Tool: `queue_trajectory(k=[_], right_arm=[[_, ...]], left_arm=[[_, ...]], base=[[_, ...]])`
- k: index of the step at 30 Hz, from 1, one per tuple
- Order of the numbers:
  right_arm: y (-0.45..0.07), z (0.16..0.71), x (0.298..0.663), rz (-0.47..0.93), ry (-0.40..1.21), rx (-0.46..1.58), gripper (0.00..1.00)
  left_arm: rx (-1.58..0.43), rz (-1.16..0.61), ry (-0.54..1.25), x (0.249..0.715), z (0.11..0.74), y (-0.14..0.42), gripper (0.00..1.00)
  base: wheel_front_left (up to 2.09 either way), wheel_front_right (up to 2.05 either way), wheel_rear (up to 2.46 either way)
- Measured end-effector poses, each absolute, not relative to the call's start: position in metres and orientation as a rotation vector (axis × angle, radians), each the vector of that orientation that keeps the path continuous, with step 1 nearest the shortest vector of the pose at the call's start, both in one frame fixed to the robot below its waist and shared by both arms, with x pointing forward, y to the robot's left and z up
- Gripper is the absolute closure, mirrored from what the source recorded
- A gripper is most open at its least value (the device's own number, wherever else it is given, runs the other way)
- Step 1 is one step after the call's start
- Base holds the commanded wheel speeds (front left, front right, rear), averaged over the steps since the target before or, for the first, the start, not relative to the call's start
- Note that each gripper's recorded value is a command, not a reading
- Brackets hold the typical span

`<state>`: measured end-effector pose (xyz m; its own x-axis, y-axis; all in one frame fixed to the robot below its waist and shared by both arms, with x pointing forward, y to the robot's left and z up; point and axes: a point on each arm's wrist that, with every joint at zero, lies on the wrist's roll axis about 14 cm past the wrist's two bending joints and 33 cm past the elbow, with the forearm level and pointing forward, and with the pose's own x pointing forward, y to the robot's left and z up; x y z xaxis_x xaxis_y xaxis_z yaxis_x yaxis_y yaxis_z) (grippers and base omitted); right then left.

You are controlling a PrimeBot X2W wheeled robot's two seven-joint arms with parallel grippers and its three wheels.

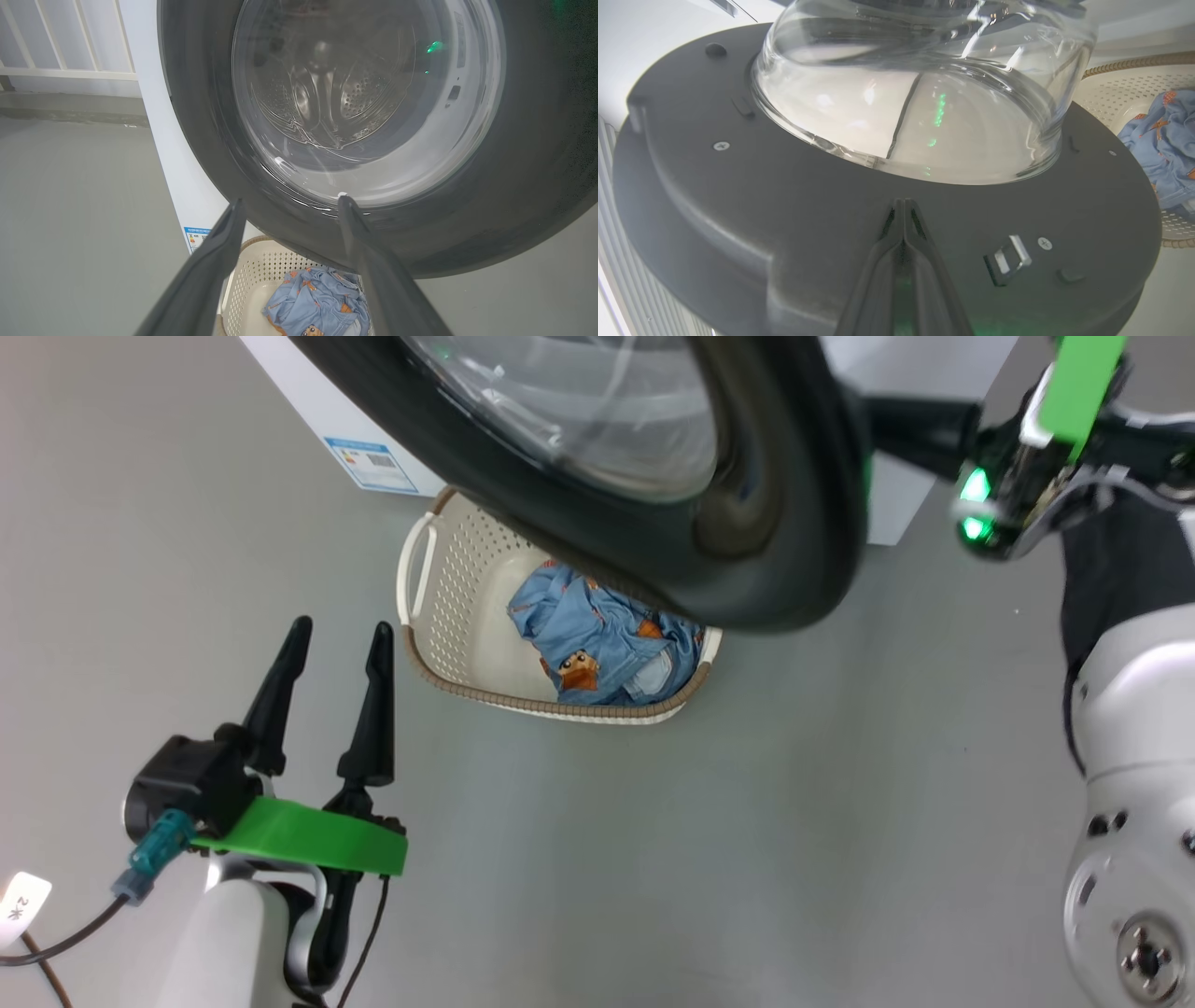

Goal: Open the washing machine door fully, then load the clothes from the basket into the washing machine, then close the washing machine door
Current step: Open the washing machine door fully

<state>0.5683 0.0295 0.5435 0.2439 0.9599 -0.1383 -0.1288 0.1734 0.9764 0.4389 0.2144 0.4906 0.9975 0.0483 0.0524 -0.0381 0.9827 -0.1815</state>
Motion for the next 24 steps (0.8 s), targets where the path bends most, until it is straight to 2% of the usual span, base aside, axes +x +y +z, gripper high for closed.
queue_trajectory(k=[14,24], right_arm=[[0.076,0.537,0.493,1.203,1.121,1.04,1.0],[0.1,0.527,0.451,1.269,1.177,1.03,1.0]], left_arm=[[-0.163,0.047,-0.084,0.426,0.505,0.221,0.0],[-0.167,0.053,-0.085,0.421,0.505,0.222,0.0]], base=[[0.0,0.0,0.0],[0.0,0.0,0.0]])
